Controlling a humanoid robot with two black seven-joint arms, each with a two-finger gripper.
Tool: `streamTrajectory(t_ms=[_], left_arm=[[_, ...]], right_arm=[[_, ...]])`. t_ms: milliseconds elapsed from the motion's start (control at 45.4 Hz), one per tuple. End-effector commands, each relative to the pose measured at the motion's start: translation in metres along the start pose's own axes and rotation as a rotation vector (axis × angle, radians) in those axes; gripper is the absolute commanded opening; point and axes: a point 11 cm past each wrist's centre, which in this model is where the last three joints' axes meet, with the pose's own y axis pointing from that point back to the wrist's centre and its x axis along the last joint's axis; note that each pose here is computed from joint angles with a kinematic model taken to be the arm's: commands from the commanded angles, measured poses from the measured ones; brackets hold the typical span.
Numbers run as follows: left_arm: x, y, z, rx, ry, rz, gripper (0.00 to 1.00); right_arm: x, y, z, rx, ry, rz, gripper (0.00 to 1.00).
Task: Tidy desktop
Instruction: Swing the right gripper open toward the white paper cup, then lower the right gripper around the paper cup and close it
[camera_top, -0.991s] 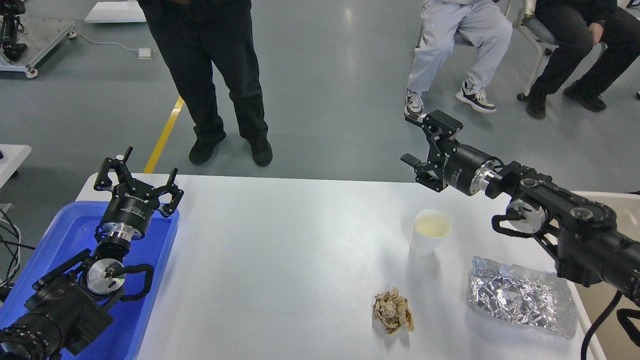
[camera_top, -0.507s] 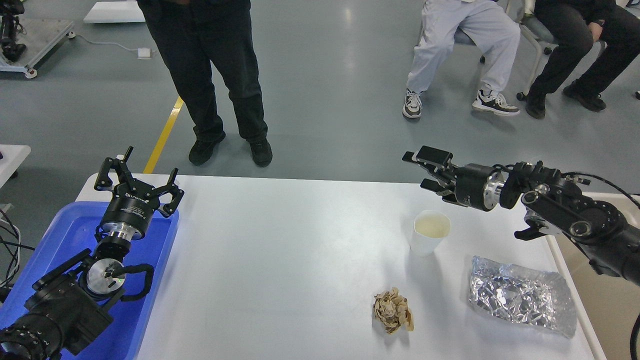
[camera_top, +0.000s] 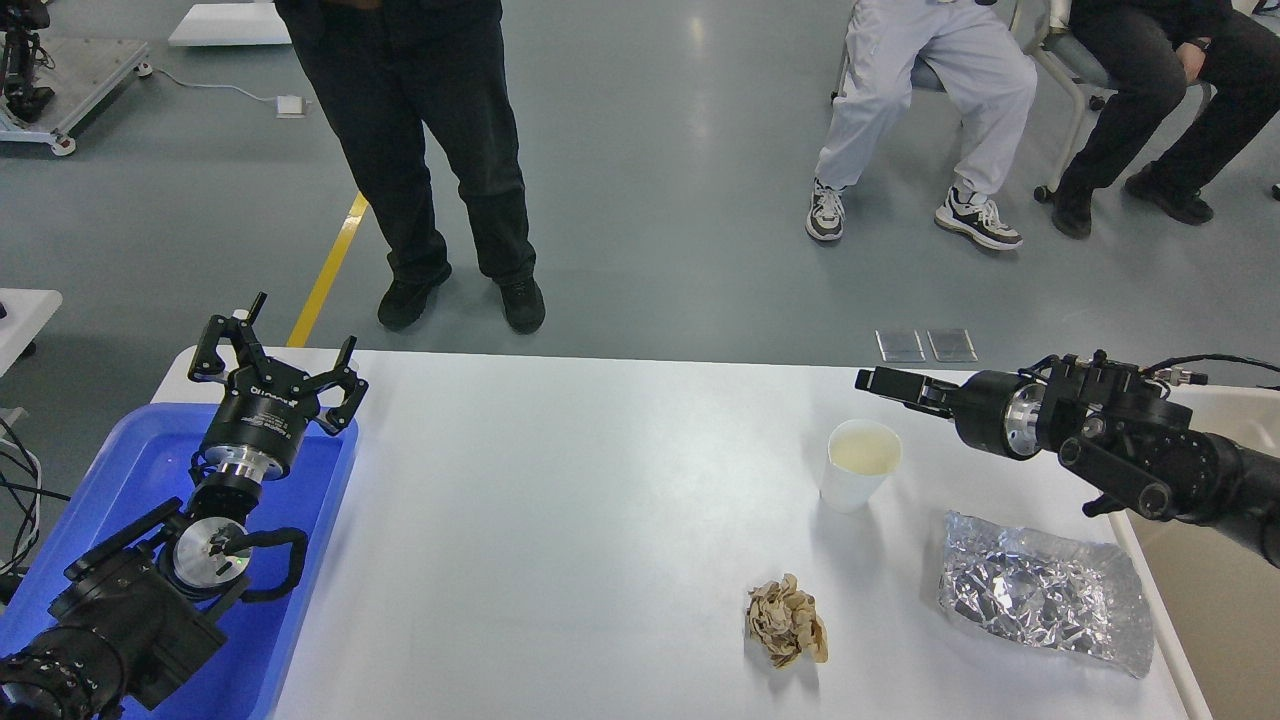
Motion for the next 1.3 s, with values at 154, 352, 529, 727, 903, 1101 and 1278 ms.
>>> streamTrajectory(t_ms=[154, 352, 529, 727, 903, 1101, 1278], left_arm=[[0.000, 0.000, 0.000, 0.000, 0.001, 0.001, 1.00], [0.000, 0.000, 0.000, -0.001, 0.001, -0.001, 1.00], [0.000, 0.000, 0.000, 0.000, 0.001, 0.001, 1.00], [0.000, 0.000, 0.000, 0.000, 0.001, 0.001, 1.00], [0.000, 0.000, 0.000, 0.000, 0.001, 0.001, 1.00], [0.000, 0.000, 0.000, -0.001, 0.001, -0.001, 1.00], [0.000, 0.000, 0.000, 0.000, 0.001, 0.001, 1.00]], right_arm=[[-0.022, 0.005, 0.015, -0.013, 0.087, -0.049, 1.00], [-0.037, 0.006, 0.019, -0.013, 0.134, -0.083, 1.00], [-0.045, 0.006, 0.021, 0.000, 0.176, -0.102, 1.00], [-0.050, 0.003, 0.022, 0.001, 0.227, -0.117, 1.00], [-0.053, -0.003, 0.014, 0.018, 0.230, -0.119, 0.99], [-0.056, -0.012, 0.005, 0.031, 0.237, -0.118, 0.83], [-0.056, -0.018, 0.001, 0.031, 0.245, -0.115, 0.55]])
